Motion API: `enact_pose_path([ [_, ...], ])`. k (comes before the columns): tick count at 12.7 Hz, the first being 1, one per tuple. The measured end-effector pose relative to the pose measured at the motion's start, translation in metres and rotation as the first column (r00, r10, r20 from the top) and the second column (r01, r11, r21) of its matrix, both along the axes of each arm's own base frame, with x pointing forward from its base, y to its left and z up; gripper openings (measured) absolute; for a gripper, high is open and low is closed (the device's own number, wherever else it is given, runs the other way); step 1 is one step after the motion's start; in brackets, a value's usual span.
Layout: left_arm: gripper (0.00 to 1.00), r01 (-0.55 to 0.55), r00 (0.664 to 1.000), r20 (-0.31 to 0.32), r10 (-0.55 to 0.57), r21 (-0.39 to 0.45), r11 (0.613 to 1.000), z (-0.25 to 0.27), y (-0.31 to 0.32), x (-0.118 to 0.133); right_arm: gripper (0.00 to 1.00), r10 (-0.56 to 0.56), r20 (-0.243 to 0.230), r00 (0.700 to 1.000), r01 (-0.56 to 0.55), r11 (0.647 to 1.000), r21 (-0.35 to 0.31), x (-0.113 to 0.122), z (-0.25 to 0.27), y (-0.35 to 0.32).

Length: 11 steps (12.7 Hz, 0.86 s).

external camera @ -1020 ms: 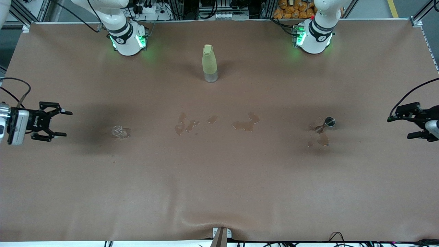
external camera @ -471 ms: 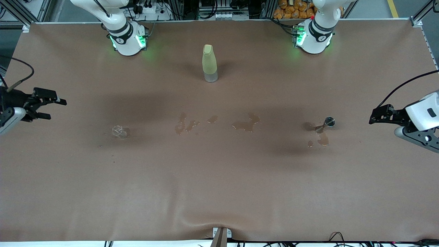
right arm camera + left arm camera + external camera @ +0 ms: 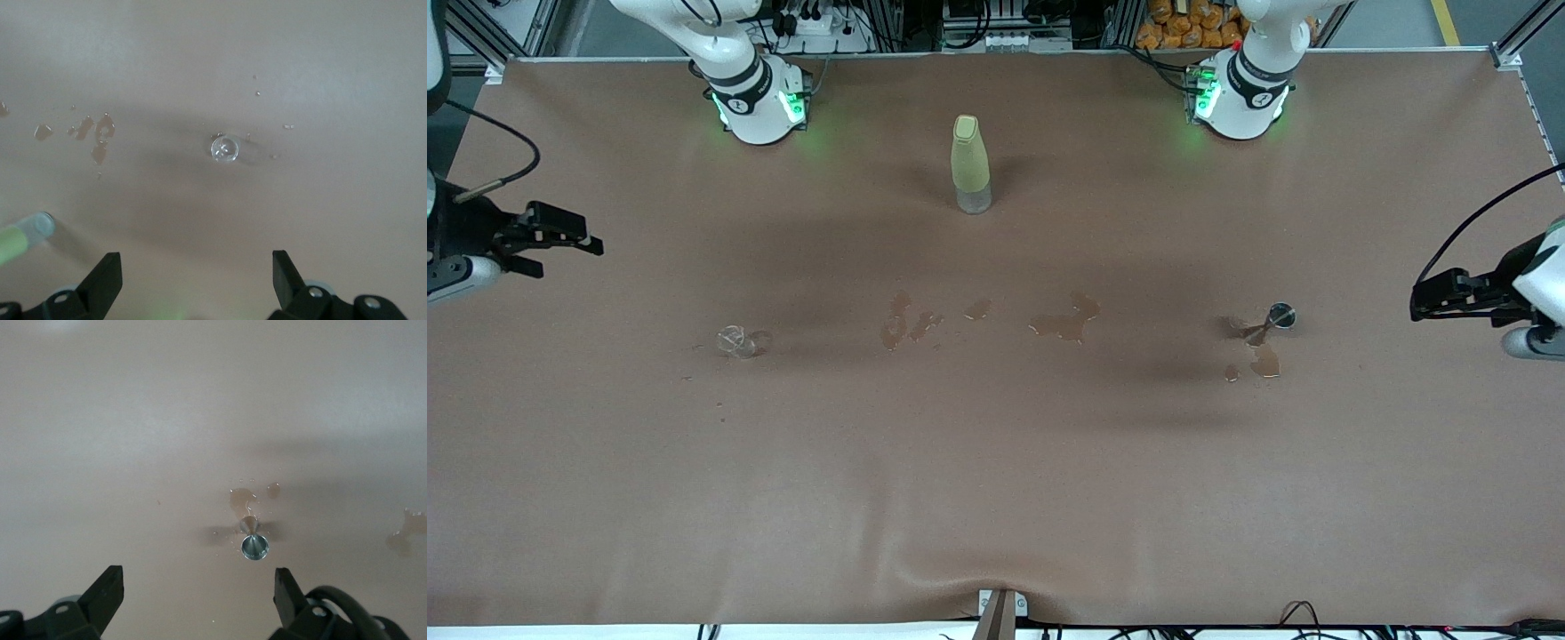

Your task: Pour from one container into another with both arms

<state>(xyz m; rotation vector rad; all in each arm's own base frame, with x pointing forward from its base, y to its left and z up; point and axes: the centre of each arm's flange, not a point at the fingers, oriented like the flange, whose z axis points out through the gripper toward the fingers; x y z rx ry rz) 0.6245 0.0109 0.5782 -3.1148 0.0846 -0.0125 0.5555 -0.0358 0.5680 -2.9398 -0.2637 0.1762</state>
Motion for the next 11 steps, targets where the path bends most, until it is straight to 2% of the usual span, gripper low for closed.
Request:
enact_pose_path([
  [4, 1.00, -0.115, 0.993, 0.013, 0.116, -0.034, 0.993, 0.011, -0.002, -0.005, 1.00, -0.053, 0.014, 0.999, 0.054, 0.996, -0.065, -0.003, 0.032, -0.001],
  [7, 1.00, -0.143, 0.990, 0.009, 0.143, -0.035, 0.989, 0.010, 0.012, -0.006, 1.00, -0.053, 0.036, 0.998, 0.056, 0.994, -0.090, -0.003, 0.047, -0.004],
  [11, 1.00, -0.158, 0.987, 0.012, 0.159, -0.038, 0.987, 0.012, 0.019, -0.006, 1.00, -0.080, 0.037, 0.996, 0.084, 0.990, -0.114, -0.001, 0.048, 0.001],
])
